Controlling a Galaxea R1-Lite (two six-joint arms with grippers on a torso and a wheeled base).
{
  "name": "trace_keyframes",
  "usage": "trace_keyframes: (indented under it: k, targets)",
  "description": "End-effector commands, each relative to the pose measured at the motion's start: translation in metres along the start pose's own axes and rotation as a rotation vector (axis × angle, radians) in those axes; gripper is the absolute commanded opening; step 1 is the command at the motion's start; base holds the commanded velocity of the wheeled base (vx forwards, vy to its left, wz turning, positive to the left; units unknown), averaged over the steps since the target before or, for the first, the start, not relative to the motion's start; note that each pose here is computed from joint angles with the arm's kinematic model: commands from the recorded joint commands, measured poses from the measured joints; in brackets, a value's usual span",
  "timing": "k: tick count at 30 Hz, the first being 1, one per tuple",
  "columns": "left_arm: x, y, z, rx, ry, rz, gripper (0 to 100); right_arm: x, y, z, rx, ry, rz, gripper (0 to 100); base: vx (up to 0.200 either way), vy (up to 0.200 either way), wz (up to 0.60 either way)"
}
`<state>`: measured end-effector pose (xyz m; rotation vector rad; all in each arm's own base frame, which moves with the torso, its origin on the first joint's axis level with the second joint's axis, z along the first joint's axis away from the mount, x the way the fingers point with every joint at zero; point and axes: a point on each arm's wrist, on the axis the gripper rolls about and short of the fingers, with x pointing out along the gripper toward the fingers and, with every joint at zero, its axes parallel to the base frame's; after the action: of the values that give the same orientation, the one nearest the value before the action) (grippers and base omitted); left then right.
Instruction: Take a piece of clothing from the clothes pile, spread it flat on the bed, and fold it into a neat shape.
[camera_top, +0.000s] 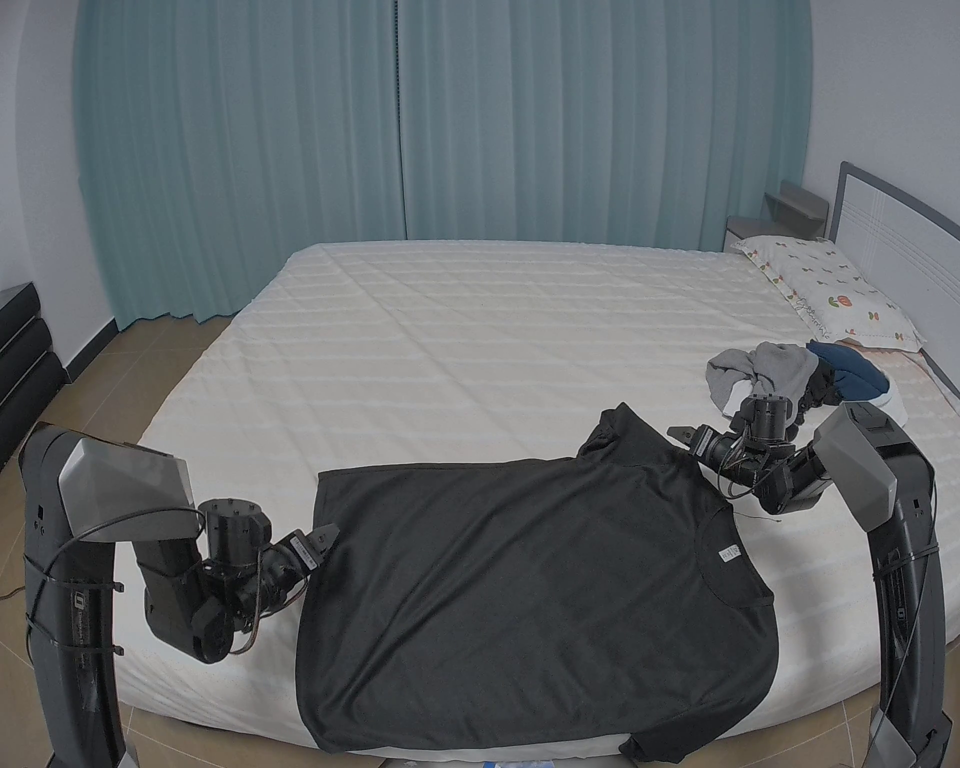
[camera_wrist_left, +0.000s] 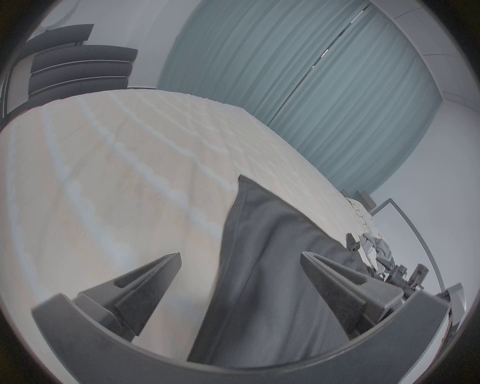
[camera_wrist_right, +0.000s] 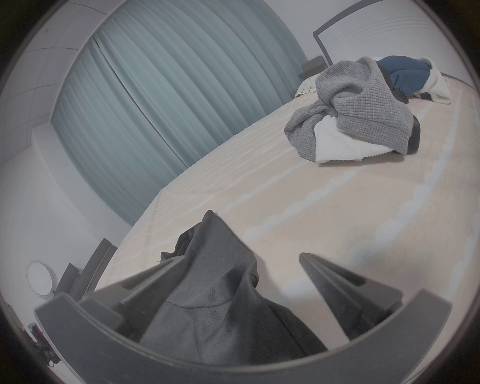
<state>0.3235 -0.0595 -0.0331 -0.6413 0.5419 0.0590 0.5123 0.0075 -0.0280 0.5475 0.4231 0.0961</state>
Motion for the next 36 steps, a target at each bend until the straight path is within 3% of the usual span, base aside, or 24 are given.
trace_keyframes:
  k: [1,11,17,24,25,36]
  targets:
    - [0.044,-0.026,0.037,0.004,-0.056,-0.021,100,-0.006,0.004,0.004,0.013,0.008,0.011,100,0.000,0.000,0.00]
    - [0.114,-0.036,0.058,0.002,-0.056,0.010,100,-0.007,0.003,-0.002,0.027,0.030,0.006,100,0.000,0.000,0.00]
    - [0.133,-0.026,0.059,0.014,-0.087,0.073,100,-0.007,0.003,-0.005,0.027,0.036,0.006,100,0.000,0.000,0.00]
    - [0.139,-0.026,0.059,0.013,-0.097,0.073,100,-0.006,0.007,-0.005,0.023,0.034,0.014,100,0.000,0.000,0.00]
    - [0.139,-0.027,0.060,0.013,-0.100,0.070,0,-0.006,0.007,-0.005,0.023,0.035,0.013,100,0.000,0.000,0.00]
    - [0.142,-0.034,0.069,0.003,-0.142,0.045,0,-0.004,0.006,-0.007,0.023,0.033,0.013,100,0.000,0.000,0.00]
